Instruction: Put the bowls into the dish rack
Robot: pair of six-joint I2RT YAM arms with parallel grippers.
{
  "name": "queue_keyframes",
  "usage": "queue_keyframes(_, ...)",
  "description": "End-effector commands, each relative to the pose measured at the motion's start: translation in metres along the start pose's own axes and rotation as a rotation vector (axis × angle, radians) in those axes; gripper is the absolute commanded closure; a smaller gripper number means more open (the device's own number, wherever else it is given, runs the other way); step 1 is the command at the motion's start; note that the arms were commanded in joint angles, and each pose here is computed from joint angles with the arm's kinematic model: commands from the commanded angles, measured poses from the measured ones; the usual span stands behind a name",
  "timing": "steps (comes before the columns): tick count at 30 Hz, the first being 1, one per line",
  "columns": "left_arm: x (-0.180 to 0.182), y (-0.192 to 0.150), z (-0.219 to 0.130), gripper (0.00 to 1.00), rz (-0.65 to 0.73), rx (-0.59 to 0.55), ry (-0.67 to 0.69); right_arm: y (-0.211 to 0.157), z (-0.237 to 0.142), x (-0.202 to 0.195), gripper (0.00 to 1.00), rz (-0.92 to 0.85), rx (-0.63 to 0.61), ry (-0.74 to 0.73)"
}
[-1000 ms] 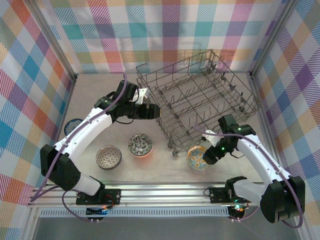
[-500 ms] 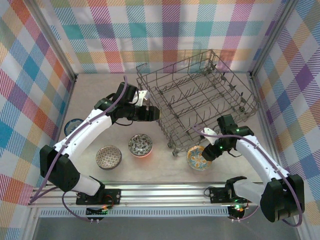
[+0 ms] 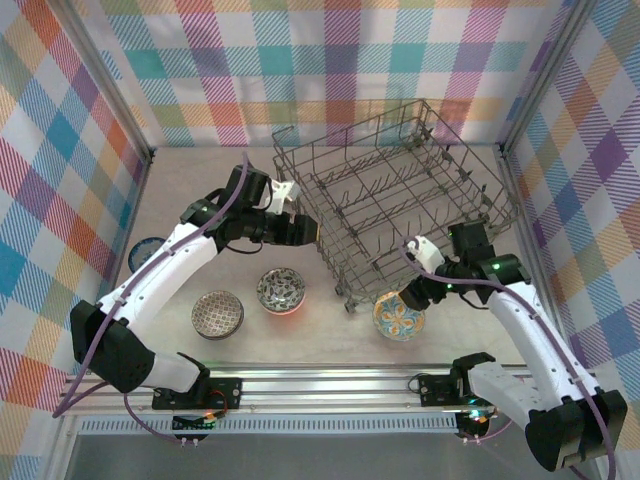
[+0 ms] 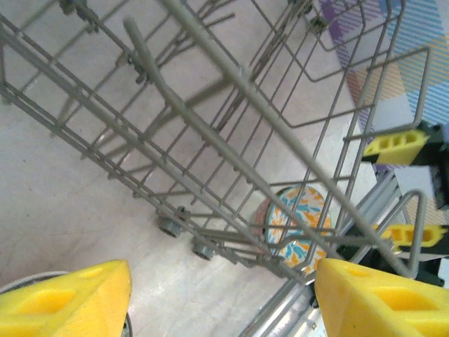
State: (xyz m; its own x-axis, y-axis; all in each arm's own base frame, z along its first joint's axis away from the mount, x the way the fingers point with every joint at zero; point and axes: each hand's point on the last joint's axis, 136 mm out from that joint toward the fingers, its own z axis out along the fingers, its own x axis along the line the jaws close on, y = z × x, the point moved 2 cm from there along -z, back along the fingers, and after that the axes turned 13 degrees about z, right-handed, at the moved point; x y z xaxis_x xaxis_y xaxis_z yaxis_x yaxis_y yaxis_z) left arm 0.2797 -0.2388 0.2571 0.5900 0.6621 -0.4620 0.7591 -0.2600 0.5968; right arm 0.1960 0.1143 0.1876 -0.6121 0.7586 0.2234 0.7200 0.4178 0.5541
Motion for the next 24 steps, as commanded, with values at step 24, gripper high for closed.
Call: queue_keyframes(24,-0.018,-0.103,0.042,0.32,-0.205,0.161,-0.044,0.095,-0.03,-0.011,0.14,0.049,-0.267,-0.036)
